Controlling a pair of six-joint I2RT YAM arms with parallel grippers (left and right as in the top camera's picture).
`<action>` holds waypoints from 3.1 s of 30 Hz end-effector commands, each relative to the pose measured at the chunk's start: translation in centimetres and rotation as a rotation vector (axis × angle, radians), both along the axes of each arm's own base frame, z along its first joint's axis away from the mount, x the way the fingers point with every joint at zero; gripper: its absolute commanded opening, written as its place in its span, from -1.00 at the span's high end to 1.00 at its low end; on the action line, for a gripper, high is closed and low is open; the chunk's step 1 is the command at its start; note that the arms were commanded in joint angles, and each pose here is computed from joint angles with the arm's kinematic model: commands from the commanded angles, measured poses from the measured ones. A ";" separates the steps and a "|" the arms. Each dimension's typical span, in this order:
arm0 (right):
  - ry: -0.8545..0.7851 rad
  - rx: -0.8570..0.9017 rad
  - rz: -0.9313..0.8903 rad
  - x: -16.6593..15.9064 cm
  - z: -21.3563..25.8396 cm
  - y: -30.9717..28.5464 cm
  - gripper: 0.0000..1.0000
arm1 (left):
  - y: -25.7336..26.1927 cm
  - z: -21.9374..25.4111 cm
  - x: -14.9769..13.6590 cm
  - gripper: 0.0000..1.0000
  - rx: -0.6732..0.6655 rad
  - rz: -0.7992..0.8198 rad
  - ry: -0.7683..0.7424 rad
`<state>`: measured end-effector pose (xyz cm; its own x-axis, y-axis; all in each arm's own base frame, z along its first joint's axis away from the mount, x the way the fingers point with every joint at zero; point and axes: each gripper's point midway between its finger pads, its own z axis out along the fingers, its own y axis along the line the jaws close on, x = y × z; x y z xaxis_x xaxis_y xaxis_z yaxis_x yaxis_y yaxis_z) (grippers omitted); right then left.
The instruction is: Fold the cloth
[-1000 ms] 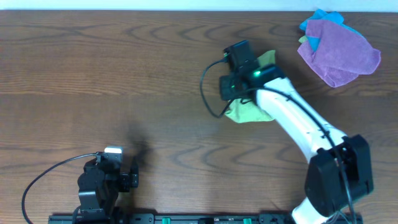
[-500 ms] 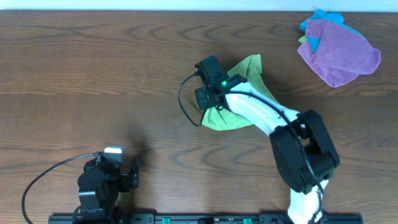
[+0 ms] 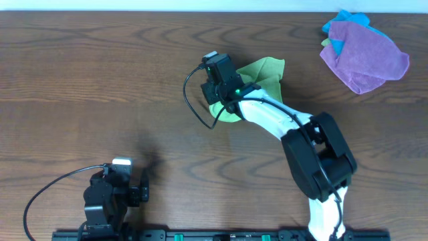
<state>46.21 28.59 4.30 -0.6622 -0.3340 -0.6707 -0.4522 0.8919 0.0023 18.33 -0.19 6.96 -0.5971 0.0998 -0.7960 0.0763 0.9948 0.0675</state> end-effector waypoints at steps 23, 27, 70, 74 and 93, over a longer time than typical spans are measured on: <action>-0.097 0.122 -0.132 6.3 8.6 2.9 -0.98 | 0.0 -0.9 -0.2 -0.91 0.015 -0.008 0.020; -0.102 0.126 -0.132 6.4 9.1 3.0 -0.98 | 0.0 -0.9 -0.2 -0.90 0.015 -0.008 0.020; 0.698 -0.038 -0.546 -12.6 11.3 -19.5 -0.98 | -6.2 5.4 2.2 -0.91 -0.545 -0.093 -0.096; 0.733 0.012 -0.561 -15.8 9.2 -20.7 -0.99 | -7.1 5.6 2.3 -0.91 -0.603 -0.102 0.025; 0.686 0.502 -0.537 -19.2 2.6 -19.4 -0.98 | -12.3 8.4 13.2 -0.91 -0.976 0.002 0.570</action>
